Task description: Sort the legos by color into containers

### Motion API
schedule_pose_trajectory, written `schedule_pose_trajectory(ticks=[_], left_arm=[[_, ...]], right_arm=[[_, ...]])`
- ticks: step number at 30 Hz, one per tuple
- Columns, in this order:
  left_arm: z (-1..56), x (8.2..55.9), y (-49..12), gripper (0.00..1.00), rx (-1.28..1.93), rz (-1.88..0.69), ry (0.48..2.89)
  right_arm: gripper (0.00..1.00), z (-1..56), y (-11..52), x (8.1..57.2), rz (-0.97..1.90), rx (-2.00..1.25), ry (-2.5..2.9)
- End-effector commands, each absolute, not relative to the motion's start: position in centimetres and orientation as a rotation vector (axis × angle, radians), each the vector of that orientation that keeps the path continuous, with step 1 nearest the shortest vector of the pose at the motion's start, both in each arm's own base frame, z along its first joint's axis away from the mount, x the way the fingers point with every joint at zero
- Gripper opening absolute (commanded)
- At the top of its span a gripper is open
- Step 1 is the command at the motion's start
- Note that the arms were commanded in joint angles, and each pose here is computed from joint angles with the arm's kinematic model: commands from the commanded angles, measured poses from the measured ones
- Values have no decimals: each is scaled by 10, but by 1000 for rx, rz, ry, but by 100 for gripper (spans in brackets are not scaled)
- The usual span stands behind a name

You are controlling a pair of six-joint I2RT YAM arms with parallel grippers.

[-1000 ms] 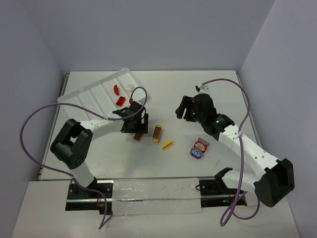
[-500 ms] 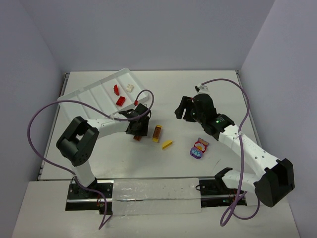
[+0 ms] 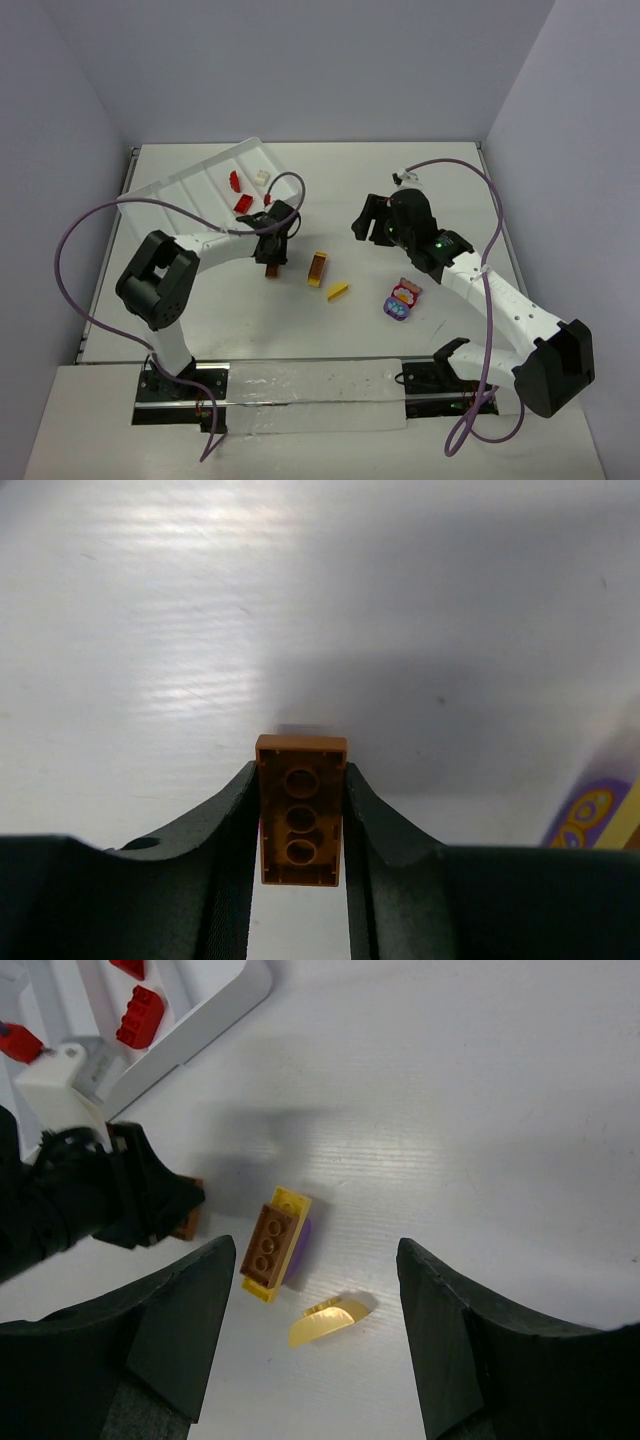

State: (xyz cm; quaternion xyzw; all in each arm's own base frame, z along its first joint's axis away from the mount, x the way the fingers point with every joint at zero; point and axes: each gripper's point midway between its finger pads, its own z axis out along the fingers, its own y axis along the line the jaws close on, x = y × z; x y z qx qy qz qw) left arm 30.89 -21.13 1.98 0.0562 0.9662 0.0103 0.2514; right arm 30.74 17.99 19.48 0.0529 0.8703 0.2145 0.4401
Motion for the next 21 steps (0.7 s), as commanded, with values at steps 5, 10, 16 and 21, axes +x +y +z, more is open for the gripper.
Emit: schedule_pose_trajectory(ticks=[5, 10, 16, 21], left_arm=[[130, 392, -149, 0, -314, -126, 2383], [150, 432, -80, 0, -586, -110, 2311], [142, 477, -38, 1, -717, -108, 2271], [129, 523, -16, 2, -755, -60, 2277]], right_arm=[[73, 220, 184, 314, 572, 111, 2090], [73, 223, 182, 311, 572, 100, 2087], [73, 221, 174, 309, 533, 102, 2087], [73, 219, 171, 306, 522, 106, 2095]])
